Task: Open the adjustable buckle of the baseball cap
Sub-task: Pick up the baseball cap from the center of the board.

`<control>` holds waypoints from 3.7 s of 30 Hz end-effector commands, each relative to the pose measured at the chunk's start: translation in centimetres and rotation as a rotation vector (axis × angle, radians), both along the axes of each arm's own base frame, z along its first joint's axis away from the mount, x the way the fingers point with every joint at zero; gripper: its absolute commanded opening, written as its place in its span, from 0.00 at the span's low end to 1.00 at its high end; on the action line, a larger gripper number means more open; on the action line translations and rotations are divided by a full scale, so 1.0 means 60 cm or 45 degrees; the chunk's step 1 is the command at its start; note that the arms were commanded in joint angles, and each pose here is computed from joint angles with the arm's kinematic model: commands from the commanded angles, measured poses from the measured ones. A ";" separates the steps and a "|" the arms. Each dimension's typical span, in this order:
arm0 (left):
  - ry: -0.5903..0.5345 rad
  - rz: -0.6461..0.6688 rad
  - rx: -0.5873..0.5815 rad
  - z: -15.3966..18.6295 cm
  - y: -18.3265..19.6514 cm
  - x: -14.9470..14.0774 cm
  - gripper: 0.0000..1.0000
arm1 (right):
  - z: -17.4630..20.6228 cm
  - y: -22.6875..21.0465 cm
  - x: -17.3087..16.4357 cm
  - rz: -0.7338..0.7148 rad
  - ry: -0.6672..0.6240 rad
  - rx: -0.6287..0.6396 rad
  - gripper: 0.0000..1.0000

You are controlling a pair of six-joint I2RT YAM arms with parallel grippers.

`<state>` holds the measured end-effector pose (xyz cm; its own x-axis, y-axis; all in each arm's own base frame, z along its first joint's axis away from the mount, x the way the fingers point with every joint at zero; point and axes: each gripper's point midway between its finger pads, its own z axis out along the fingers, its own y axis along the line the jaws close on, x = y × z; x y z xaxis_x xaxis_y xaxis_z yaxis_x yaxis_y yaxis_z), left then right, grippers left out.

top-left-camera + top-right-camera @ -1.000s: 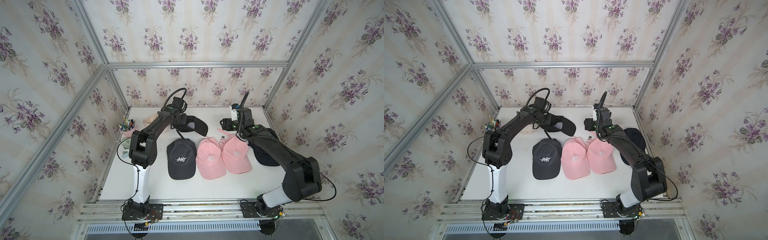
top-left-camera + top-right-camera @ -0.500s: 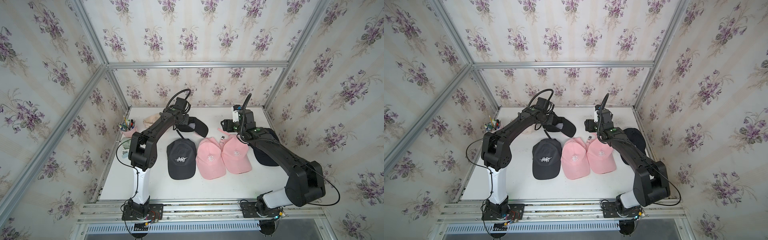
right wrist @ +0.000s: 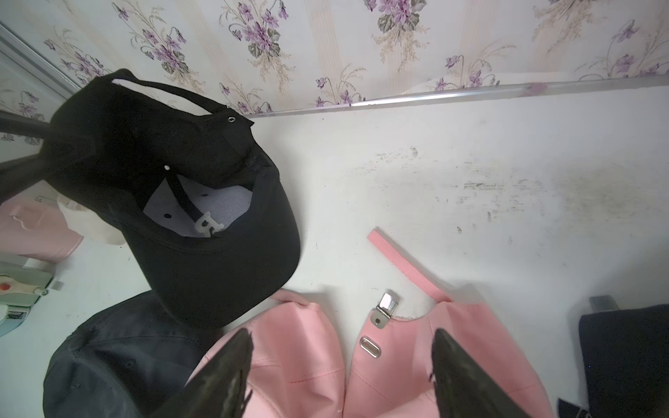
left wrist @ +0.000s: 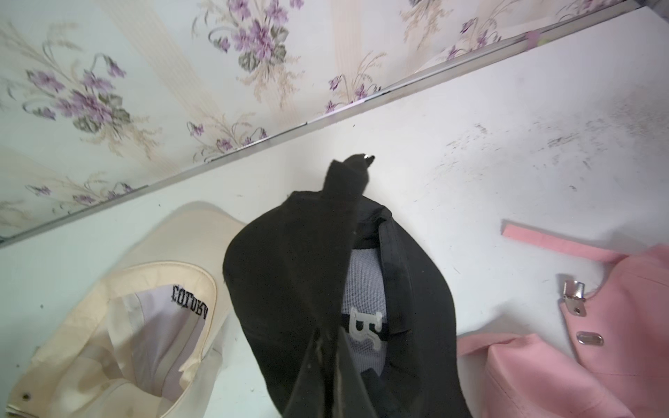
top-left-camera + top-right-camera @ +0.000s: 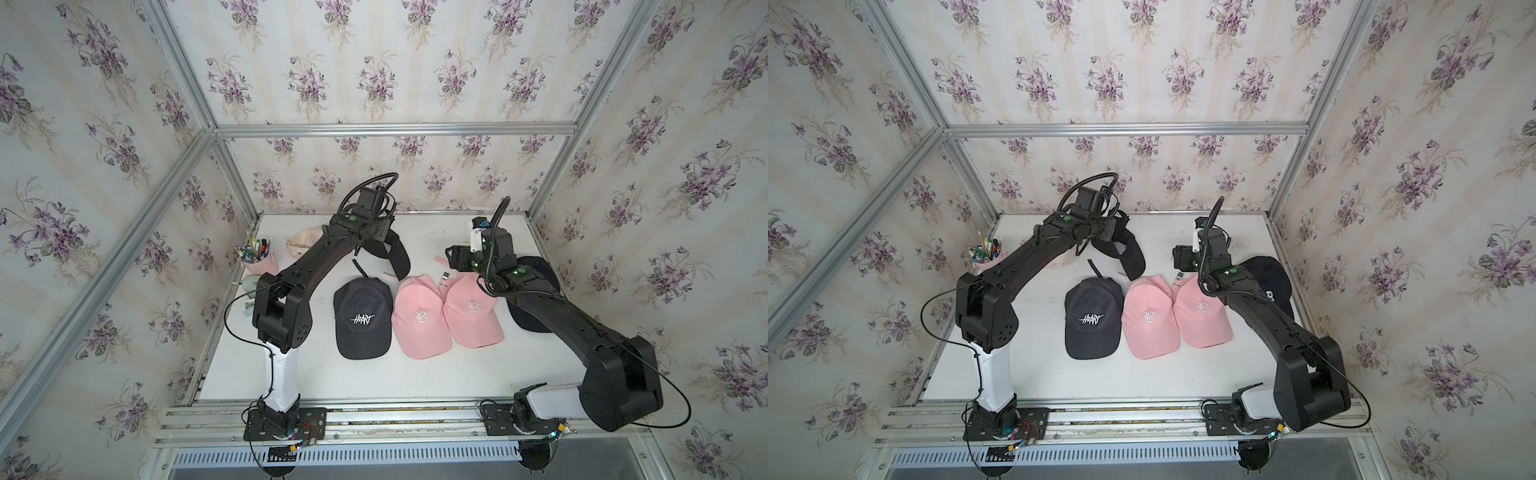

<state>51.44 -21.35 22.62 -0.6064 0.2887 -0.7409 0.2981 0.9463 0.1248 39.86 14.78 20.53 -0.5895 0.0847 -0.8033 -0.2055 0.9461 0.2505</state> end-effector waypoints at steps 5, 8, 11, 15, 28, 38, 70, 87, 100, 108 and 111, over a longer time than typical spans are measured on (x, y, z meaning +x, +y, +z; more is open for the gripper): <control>-0.244 -0.200 0.062 0.117 -0.049 -0.025 0.00 | 0.020 0.003 0.002 0.001 -0.083 0.039 0.77; -0.290 -0.272 0.046 0.165 -0.070 -0.049 0.00 | 0.029 0.006 0.005 0.016 -0.099 0.074 0.78; -0.353 -0.356 0.017 0.214 -0.092 -0.081 0.00 | 0.049 0.018 0.004 0.064 -0.144 0.115 0.78; -0.458 -0.442 -0.028 0.279 -0.113 -0.124 0.00 | 0.096 0.034 -0.009 0.164 -0.305 0.175 0.78; -0.524 -0.654 -0.400 0.397 -0.128 -0.258 0.00 | 0.207 0.045 -0.108 0.409 -0.809 0.198 0.79; -0.542 -0.677 -0.469 0.408 -0.129 -0.297 0.00 | 0.217 0.099 -0.178 0.770 -0.875 0.343 0.74; -0.525 -0.666 -0.557 0.411 -0.154 -0.309 0.00 | 0.210 0.085 -0.188 0.722 -0.994 0.294 0.69; -0.537 -0.631 -0.574 0.409 -0.152 -0.303 0.00 | 0.188 0.098 -0.181 0.763 -0.917 0.342 0.36; -0.490 -0.607 -0.564 0.379 -0.152 -0.298 0.00 | 0.220 0.076 -0.181 0.659 -1.014 0.294 0.07; -0.418 -0.560 -0.528 0.319 -0.145 -0.292 0.21 | 0.257 0.057 -0.163 0.549 -1.023 0.214 0.00; -0.394 -0.550 -0.513 0.300 -0.144 -0.291 0.26 | 0.269 0.057 -0.156 0.543 -1.005 0.198 0.00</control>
